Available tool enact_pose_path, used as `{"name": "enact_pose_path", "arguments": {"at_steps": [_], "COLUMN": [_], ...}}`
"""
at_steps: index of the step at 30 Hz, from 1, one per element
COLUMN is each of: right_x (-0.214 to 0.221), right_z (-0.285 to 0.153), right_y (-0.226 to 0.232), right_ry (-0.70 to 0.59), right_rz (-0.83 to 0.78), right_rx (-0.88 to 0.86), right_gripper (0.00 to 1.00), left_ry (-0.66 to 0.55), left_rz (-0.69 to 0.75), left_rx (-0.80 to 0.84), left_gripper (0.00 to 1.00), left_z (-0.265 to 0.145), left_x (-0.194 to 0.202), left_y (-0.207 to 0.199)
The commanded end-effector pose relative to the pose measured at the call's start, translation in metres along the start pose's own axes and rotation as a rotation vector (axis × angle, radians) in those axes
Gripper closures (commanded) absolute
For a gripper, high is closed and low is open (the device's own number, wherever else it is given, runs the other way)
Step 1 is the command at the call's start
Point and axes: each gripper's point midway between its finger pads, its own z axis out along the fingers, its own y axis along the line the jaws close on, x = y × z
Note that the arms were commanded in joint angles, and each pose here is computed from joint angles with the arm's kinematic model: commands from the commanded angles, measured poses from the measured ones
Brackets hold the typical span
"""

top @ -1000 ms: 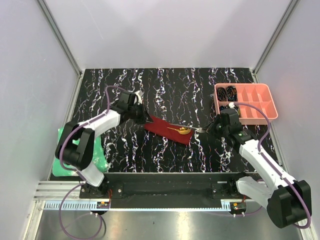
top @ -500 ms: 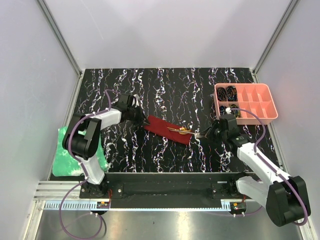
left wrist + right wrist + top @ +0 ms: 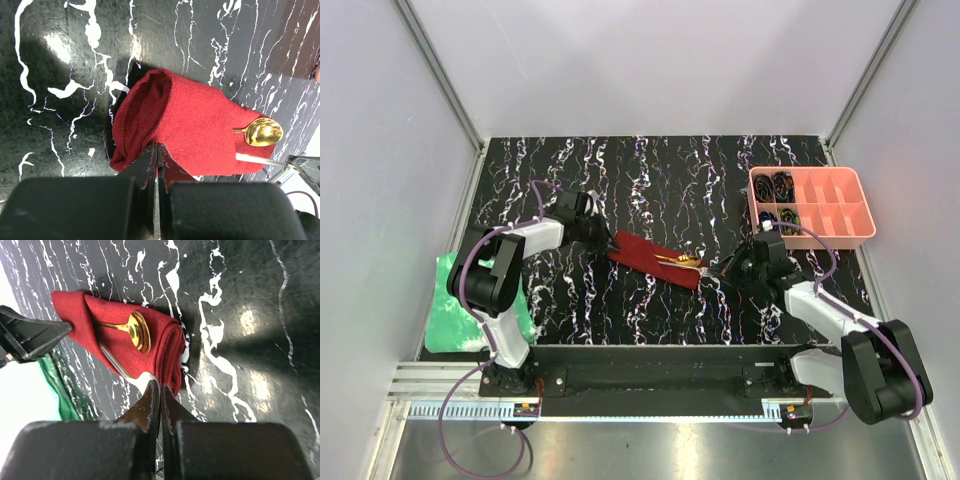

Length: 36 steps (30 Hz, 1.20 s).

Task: Fold the napkin into a case and place the utensils inside
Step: Stuff the fork into the folded napkin.

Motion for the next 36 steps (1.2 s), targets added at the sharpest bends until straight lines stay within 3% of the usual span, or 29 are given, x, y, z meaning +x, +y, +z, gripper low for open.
{"name": "enact_pose_path", "arguments": {"at_steps": [1, 11, 15, 27, 32, 36], "right_x": [-0.009, -0.001, 0.009, 0.025, 0.028, 0.031], "right_z": [0.007, 0.026, 0.032, 0.052, 0.058, 0.054], "right_y": [0.029, 0.046, 0.047, 0.055, 0.056, 0.056], "right_ry": [-0.012, 0.045, 0.074, 0.109, 0.124, 0.135], "right_rz": [0.029, 0.056, 0.076, 0.100, 0.096, 0.084], "right_rx": [-0.137, -0.172, -0.169, -0.158, -0.156, -0.156], "right_gripper": [1.00, 1.00, 0.93, 0.89, 0.79, 0.63], "left_ry": [-0.030, -0.020, -0.025, -0.016, -0.026, -0.035], "left_rz": [0.001, -0.011, -0.011, -0.001, 0.011, 0.018], "left_rx": [-0.008, 0.001, 0.007, 0.013, 0.018, 0.023], "left_gripper": [1.00, 1.00, 1.00, 1.00, 1.00, 1.00], "left_z": [0.003, 0.005, 0.004, 0.006, 0.004, 0.000], "left_x": [-0.003, 0.002, 0.001, 0.006, 0.005, 0.003], "left_y": [0.005, 0.006, 0.004, -0.001, -0.005, -0.008]}}
